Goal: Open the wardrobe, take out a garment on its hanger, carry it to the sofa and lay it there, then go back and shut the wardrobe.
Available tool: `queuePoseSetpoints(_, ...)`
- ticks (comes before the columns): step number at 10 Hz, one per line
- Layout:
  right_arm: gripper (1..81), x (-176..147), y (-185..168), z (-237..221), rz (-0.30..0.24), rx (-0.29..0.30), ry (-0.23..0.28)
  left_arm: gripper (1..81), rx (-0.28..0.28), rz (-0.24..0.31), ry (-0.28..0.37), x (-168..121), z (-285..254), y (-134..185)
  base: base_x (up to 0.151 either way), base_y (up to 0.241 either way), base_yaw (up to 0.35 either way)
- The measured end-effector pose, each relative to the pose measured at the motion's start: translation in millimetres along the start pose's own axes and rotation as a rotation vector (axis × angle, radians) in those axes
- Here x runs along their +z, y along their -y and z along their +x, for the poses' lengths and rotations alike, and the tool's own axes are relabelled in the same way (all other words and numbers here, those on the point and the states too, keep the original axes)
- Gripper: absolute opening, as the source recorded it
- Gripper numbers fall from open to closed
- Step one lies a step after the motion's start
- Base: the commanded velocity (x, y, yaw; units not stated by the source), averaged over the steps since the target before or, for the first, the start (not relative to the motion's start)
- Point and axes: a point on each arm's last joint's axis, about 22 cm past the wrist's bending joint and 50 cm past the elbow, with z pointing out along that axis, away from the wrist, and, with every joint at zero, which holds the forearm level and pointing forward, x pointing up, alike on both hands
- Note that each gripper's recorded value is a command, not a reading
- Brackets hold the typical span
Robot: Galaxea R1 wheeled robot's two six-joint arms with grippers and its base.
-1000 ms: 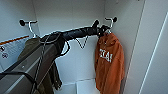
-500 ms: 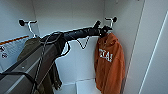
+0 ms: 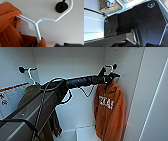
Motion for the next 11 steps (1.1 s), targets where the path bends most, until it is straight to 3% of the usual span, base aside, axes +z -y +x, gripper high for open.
queuePoseSetpoints(4, 81.1, -0.6, -2.3, -5.1, -0.006, 0.017, 0.006, 81.1, 0.076, -0.038, -0.019, 0.5, -0.7, -10.7, 0.0, 0.0, 0.0)
queuePoseSetpoints(5, 81.1, 0.0, -0.8, -4.4, -0.004, 0.017, 0.005, 1.0, 0.068, -0.032, -0.004, 0.7, -6.3, -9.2, 0.0, 0.0, 0.0)
queuePoseSetpoints(6, 81.1, 0.4, 0.3, -4.3, -0.003, 0.019, 0.004, 1.0, 0.018, -0.047, -0.012, 2.2, -10.3, -1.5, 0.0, 0.0, 0.0)
queuePoseSetpoints(11, 81.1, 0.3, 0.0, -4.7, -0.004, 0.022, 0.006, 1.0, 0.026, -0.044, 0.005, -1.6, -13.1, -0.9, 0.0, 0.0, 0.0)
